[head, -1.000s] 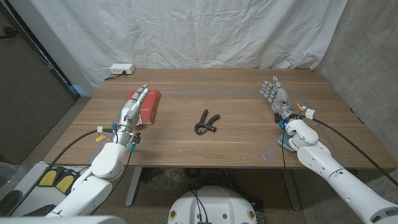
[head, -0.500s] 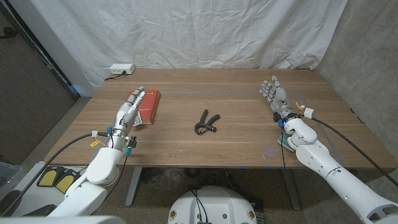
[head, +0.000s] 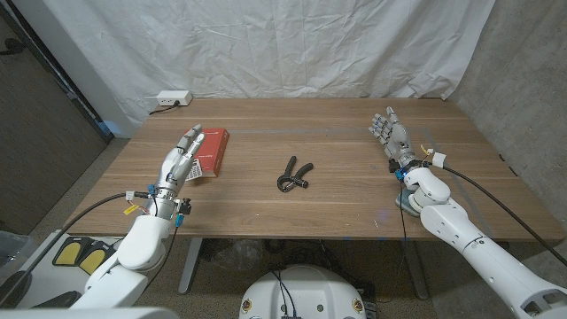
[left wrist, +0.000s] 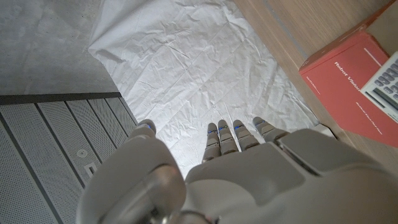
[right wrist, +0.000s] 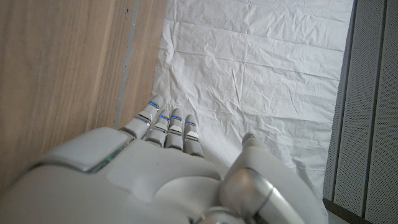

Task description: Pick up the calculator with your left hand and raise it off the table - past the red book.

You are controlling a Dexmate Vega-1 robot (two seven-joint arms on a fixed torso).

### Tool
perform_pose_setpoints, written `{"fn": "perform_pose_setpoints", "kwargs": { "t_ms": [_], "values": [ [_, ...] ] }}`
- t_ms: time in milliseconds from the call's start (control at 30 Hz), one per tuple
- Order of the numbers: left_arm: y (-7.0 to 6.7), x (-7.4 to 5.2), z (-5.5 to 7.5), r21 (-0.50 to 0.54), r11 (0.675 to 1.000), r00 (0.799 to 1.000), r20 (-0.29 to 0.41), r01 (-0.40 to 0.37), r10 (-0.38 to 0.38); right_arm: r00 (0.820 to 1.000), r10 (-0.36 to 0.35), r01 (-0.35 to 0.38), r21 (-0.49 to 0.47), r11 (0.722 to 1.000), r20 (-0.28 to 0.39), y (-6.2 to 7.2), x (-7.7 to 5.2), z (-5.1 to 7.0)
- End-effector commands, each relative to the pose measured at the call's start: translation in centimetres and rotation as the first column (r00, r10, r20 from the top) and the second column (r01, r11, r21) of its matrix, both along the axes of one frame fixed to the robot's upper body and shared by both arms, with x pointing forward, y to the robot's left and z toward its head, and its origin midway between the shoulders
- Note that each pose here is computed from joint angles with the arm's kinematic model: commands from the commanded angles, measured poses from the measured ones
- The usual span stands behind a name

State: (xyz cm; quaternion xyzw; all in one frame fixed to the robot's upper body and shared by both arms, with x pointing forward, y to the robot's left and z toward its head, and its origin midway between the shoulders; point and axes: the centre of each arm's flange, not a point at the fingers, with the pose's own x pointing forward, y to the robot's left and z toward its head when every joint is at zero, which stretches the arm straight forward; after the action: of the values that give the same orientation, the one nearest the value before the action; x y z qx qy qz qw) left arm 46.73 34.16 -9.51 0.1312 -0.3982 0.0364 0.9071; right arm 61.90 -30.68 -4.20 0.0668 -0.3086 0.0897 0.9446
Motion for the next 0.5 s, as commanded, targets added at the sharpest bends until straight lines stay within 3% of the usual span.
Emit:
{"fn": "perform_pose_setpoints", "kwargs": {
  "t_ms": [33,500],
  "values": [
    [0.6,-0.8,-0.8,0.015,0.999,0.998,0.038,-0.042,0.042,1.0,-0.003,0.003,0.004,1.0,-0.001,0.1,0.1,-0.1],
    [1.5,-2.1,-1.3,0.027,0.994,0.993,0.054,-0.105,0.104,1.0,-0.005,0.005,0.003,1.0,0.0,0.3,-0.1,0.0]
  ]
}}
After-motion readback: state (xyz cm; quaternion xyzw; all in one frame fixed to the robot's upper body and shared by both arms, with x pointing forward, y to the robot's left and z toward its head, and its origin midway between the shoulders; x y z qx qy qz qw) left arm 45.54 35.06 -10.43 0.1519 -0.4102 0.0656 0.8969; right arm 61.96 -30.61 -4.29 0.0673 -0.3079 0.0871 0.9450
